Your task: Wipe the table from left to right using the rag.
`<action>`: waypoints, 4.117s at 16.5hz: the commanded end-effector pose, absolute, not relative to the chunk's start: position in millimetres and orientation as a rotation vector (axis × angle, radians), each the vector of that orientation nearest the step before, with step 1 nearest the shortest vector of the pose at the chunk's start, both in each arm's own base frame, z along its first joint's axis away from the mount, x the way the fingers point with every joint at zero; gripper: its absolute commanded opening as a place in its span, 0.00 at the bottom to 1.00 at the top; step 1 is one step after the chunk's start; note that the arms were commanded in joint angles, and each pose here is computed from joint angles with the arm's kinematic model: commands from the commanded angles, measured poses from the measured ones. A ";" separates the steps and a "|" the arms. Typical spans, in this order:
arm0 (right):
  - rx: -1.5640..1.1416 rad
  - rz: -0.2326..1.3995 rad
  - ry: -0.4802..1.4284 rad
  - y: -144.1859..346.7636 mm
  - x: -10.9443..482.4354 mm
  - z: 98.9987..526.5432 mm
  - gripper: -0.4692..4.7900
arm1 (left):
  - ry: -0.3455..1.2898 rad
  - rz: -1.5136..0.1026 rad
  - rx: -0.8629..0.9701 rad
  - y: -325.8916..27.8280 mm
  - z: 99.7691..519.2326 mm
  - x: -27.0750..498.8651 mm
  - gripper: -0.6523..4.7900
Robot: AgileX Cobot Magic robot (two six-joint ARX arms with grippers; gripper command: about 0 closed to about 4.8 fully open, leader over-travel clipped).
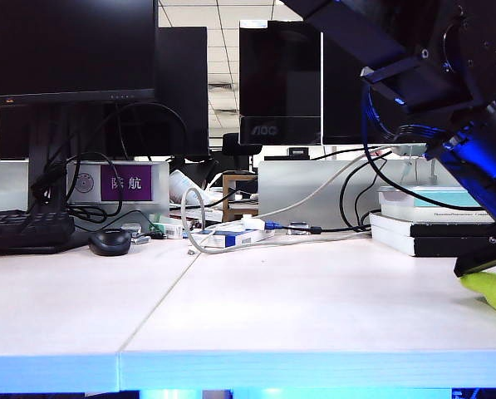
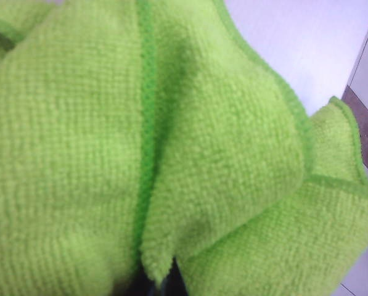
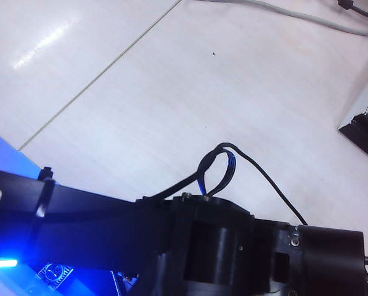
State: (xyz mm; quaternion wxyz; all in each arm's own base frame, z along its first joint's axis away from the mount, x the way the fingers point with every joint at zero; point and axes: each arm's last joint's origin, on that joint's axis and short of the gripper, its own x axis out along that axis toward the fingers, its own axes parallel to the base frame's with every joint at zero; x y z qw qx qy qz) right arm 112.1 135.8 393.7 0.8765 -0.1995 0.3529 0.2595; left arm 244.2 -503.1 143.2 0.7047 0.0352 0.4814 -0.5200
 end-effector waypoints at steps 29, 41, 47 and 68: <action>-0.225 0.524 0.455 125.5 106.5 426.0 0.08 | 0.869 -1.253 -0.128 -469.1 292.8 285.3 0.87; -0.076 0.170 0.015 70.1 77.1 476.4 0.08 | 0.787 -1.303 -0.277 -437.2 353.1 295.4 1.00; -0.049 0.011 -0.033 47.7 64.2 482.5 0.08 | 0.732 -1.392 -0.334 -421.8 381.7 296.4 1.00; -0.351 0.071 0.202 38.6 56.3 420.5 0.63 | 0.678 -1.555 -0.494 -388.7 430.2 304.1 1.00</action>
